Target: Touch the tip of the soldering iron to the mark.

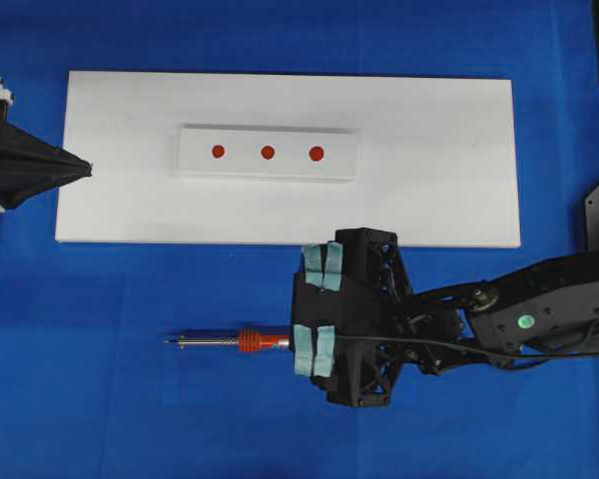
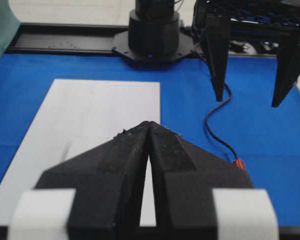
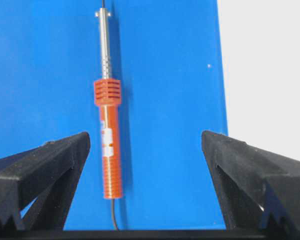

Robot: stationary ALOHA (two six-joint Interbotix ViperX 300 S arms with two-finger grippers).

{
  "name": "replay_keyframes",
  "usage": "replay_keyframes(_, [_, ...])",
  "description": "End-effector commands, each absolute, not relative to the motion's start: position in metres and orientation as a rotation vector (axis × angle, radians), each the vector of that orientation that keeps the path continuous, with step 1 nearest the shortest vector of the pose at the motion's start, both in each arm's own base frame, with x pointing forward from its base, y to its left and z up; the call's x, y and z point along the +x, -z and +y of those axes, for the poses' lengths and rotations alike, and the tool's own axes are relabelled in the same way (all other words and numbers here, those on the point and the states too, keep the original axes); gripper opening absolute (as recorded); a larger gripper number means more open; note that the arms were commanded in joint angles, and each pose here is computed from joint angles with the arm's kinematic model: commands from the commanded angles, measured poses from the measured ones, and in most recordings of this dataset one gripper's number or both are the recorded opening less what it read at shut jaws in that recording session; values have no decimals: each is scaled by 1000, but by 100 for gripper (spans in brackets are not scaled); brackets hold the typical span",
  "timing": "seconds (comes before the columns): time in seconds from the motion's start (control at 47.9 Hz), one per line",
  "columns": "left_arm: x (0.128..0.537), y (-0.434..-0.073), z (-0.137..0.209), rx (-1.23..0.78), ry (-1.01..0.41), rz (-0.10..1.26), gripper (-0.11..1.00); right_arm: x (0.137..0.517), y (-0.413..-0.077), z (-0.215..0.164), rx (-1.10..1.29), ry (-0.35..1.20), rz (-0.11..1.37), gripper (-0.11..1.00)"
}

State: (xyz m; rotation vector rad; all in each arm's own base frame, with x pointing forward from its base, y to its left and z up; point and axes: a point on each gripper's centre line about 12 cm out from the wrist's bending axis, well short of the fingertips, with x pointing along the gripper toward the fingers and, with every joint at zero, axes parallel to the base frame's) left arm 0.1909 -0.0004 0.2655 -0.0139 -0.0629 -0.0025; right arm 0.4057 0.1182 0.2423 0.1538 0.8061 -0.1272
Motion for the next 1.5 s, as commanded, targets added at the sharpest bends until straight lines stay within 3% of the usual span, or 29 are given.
replay_keyframes(0.0, [192, -269, -1, -14, 5, -72, 0, 407, -260, 111, 156, 131, 758, 91])
replay_keyframes(0.605, [192, -269, -1, -16, 4, -71, 0, 396, -266, -56, 79, 373, 686, 90])
replay_keyframes(0.918, [192, -269, -1, -16, 4, -71, 0, 372, -273, -57, 98, 355, 645, 90])
replay_keyframes(1.482, [191, -269, -1, -16, 4, -72, 0, 246, -306, -45, 120, 327, 440, 90])
